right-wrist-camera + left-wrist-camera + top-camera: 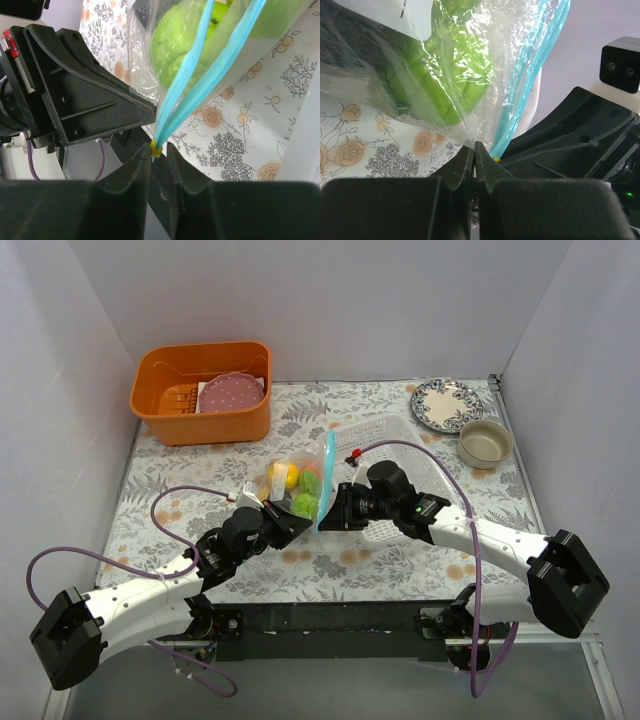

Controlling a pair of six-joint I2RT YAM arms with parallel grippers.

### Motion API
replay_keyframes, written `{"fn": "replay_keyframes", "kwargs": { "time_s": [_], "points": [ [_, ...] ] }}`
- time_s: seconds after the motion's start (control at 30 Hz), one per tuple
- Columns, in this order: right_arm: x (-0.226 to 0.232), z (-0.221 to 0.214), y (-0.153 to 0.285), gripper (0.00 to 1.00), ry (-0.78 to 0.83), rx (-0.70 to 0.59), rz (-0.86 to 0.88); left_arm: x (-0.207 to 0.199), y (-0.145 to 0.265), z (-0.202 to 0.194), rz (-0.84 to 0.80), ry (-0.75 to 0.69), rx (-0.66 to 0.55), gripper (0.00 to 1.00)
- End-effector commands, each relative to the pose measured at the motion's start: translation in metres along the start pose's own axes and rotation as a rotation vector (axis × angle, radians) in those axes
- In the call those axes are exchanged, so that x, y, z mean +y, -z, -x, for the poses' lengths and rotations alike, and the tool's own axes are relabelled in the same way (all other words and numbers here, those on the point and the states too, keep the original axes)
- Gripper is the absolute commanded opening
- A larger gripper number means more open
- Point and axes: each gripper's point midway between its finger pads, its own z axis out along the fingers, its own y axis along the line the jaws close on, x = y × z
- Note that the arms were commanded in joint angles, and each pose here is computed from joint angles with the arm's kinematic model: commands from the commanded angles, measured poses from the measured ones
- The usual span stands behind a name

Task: Place the food in the zip-top bag and seal the zipper
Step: Zip the zipper food storage bag at the center of the board.

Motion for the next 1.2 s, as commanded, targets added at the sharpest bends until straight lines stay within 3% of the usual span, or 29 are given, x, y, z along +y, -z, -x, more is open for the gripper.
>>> {"fn": "replay_keyframes", "kwargs": {
  "time_s": [0.0, 0.17, 0.2, 0.23, 0.5, 0.77, 1.0, 1.17],
  "points": [
    [0.0231, 0.0130, -0.0007, 0.22, 0.032, -0.028, 0.077, -0.0237, 0.0031, 0.0091, -0.047, 0.100, -0.032, 0.01],
    [0.0212, 0.0120, -0.0016, 0.29, 0.024, -0.032, 0.078, -0.0244, 0.0029, 0.0078, -0.049, 0.101, -0.026, 0.02],
    [0.0205, 0.0115, -0.0017, 0.38, 0.025, -0.032, 0.078, -0.0237, 0.0026, 0.0076, -0.048, 0.103, -0.026, 0.02],
    [0.0200, 0.0111, -0.0019, 0.39, 0.024, -0.032, 0.078, -0.0245, 0.0027, 0.0073, -0.051, 0.103, -0.024, 0.02],
    [0.0196, 0.0088, -0.0036, 0.32, 0.022, -0.025, 0.081, -0.0241, 0.0025, 0.0079, -0.052, 0.105, -0.027, 0.02],
    [0.0197, 0.0081, -0.0039, 0.35, 0.019, -0.020, 0.085, -0.0244, 0.0022, 0.0071, -0.053, 0.109, -0.024, 0.02],
    [0.0190, 0.0093, -0.0020, 0.25, 0.028, -0.025, 0.070, -0.0241, 0.0022, 0.0082, -0.052, 0.107, -0.028, 0.02],
    [0.0184, 0.0067, -0.0024, 0.25, 0.024, -0.017, 0.072, -0.0246, 0.0020, 0.0082, -0.054, 0.110, -0.028, 0.02]
  ]
}}
